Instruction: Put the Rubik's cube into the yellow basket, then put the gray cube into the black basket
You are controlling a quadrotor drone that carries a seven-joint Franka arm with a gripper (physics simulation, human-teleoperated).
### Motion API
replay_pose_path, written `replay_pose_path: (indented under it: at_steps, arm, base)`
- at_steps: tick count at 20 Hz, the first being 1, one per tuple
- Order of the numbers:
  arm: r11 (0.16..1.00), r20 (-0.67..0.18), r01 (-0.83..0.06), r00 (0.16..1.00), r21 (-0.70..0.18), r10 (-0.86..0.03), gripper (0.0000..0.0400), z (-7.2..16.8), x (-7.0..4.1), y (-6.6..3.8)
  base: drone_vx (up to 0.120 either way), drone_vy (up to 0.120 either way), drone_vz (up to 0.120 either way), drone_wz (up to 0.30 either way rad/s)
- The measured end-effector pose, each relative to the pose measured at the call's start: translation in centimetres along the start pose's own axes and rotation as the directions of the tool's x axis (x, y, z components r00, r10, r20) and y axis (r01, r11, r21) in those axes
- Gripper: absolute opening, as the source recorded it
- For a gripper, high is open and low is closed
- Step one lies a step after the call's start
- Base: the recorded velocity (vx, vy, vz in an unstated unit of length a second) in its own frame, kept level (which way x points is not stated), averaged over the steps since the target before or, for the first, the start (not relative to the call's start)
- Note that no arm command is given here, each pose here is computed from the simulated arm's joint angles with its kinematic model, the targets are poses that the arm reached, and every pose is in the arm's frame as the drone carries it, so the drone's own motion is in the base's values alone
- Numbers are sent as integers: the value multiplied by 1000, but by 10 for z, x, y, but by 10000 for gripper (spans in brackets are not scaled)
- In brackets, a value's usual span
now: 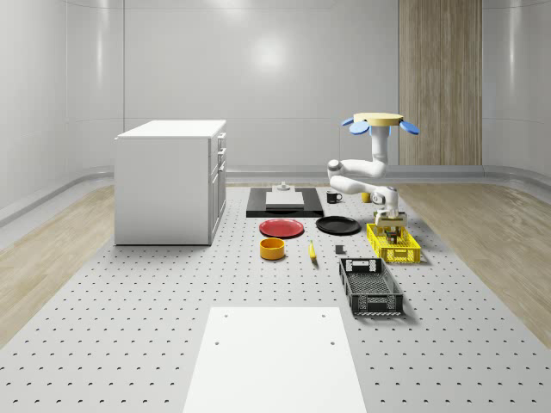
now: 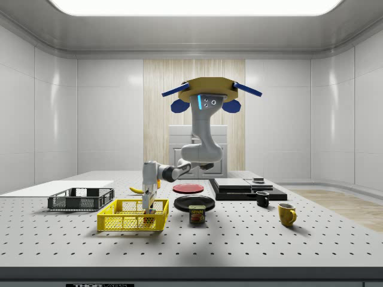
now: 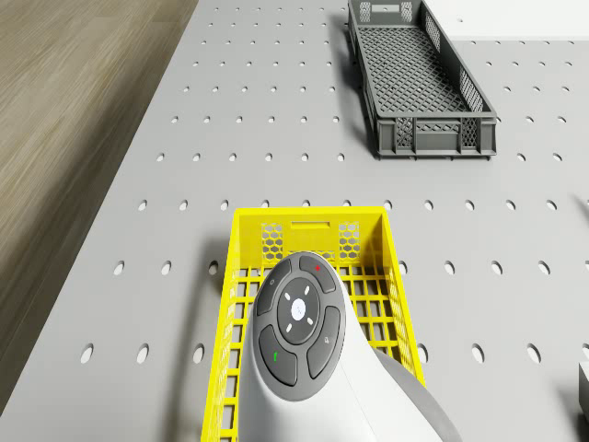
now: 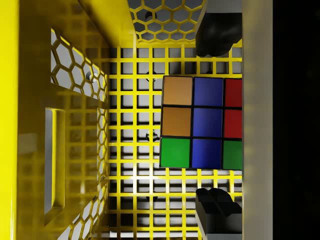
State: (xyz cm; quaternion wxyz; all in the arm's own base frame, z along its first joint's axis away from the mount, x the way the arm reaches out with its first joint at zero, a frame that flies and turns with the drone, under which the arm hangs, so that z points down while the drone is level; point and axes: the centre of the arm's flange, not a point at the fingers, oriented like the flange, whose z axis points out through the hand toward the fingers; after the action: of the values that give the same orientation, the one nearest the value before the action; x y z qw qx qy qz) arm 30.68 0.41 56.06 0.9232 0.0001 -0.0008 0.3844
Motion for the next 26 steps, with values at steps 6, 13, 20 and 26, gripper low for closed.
replay_pose_path:
  at_steps: [6,13,20,26]
  arm:
    - [1000,0,2,1000,0,-2,398,-26,0,0]
    - [1000,0,3,1000,0,-3,400,-40,0,0]
    - [1000,1,3,1000,0,-3,400,-43,0,0]
    - [1000,1,3,1000,0,-3,400,-44,0,0]
  base:
    - [0,0,0,0]
    - [0,-63,0,0]
    - [0,-120,0,0]
    - [0,-120,0,0]
